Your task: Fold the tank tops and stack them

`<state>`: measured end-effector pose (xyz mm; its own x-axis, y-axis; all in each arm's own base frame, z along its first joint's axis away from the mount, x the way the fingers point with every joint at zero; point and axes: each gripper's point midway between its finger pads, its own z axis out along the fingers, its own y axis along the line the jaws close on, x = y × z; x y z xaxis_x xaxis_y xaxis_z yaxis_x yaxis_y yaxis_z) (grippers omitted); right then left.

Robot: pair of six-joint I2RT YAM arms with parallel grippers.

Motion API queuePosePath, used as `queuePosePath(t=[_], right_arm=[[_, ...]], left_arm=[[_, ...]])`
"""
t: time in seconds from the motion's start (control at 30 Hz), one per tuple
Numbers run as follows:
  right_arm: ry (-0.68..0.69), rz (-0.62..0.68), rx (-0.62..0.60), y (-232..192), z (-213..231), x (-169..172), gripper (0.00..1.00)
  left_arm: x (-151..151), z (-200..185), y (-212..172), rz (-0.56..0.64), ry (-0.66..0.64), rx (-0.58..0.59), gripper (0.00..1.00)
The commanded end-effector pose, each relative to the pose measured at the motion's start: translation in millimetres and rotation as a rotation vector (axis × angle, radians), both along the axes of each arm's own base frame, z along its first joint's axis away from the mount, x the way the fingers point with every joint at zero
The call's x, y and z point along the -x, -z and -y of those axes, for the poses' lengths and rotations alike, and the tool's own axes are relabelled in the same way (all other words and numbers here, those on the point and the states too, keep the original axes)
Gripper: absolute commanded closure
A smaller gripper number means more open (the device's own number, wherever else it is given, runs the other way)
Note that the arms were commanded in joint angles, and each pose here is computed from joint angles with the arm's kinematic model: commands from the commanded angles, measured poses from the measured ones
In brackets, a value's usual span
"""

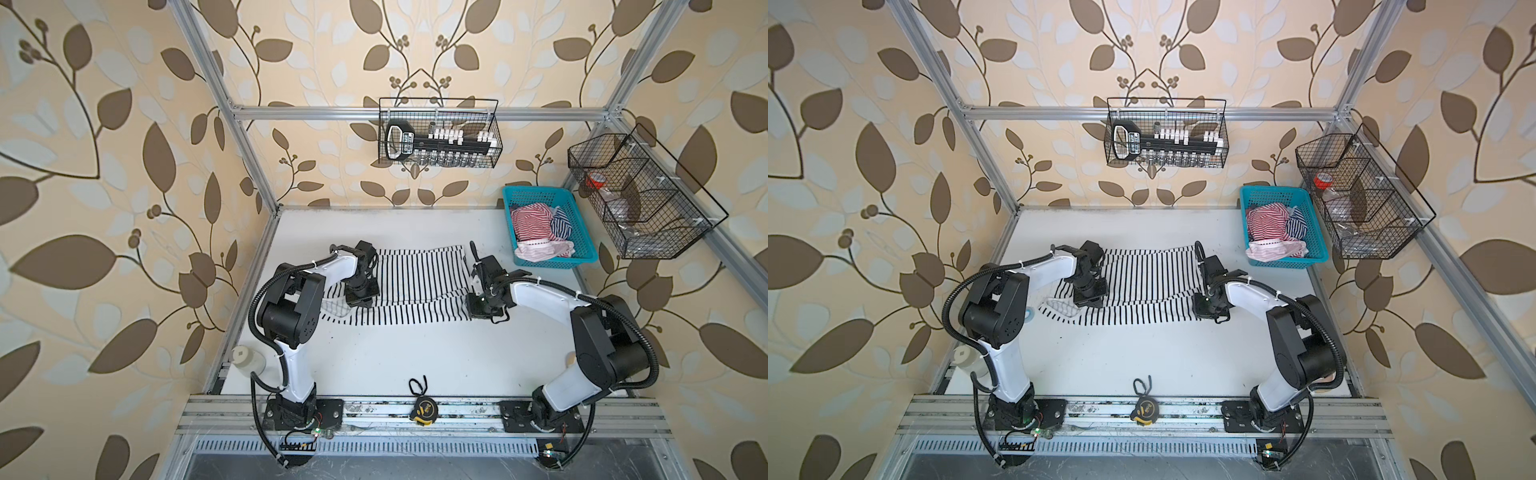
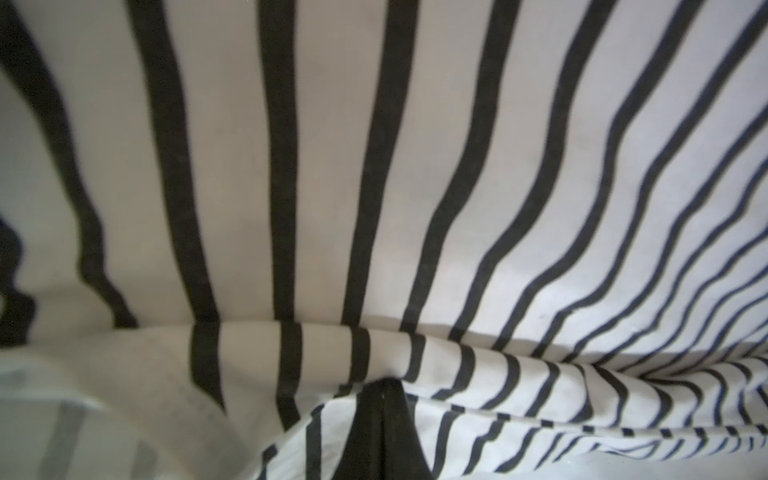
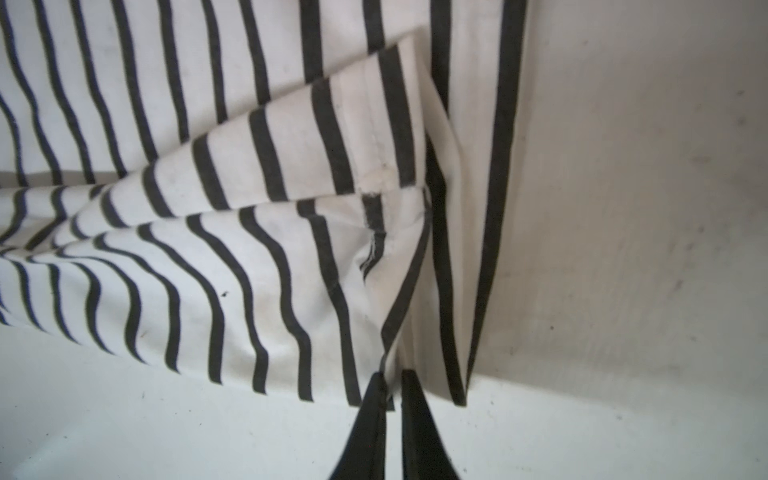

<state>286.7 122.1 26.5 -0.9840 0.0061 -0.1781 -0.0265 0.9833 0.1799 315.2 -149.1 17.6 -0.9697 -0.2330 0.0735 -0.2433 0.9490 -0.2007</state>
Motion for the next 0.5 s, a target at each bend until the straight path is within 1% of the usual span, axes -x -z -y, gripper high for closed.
queuePosePath(t=[0.0, 0.1, 0.23, 0.47], right_arm=[[-0.004, 0.004, 0.028, 0, 3, -2, 0.93], [0.008, 0.013, 0.028, -3, 6, -3, 1.00], [0.013, 0.025, 0.038, -7, 11, -2, 1.00], [0.045, 0.028, 0.064, -12, 34, 1, 1.00]], left_arm=[[16, -12, 35, -0.085, -0.015, -0.066, 0.96], [17, -12, 35, -0.084, -0.014, -0.068, 0.97], [18, -14, 36, -0.085, -0.012, -0.076, 0.97], [22, -21, 39, -0.098, -0.005, -0.109, 0.98]])
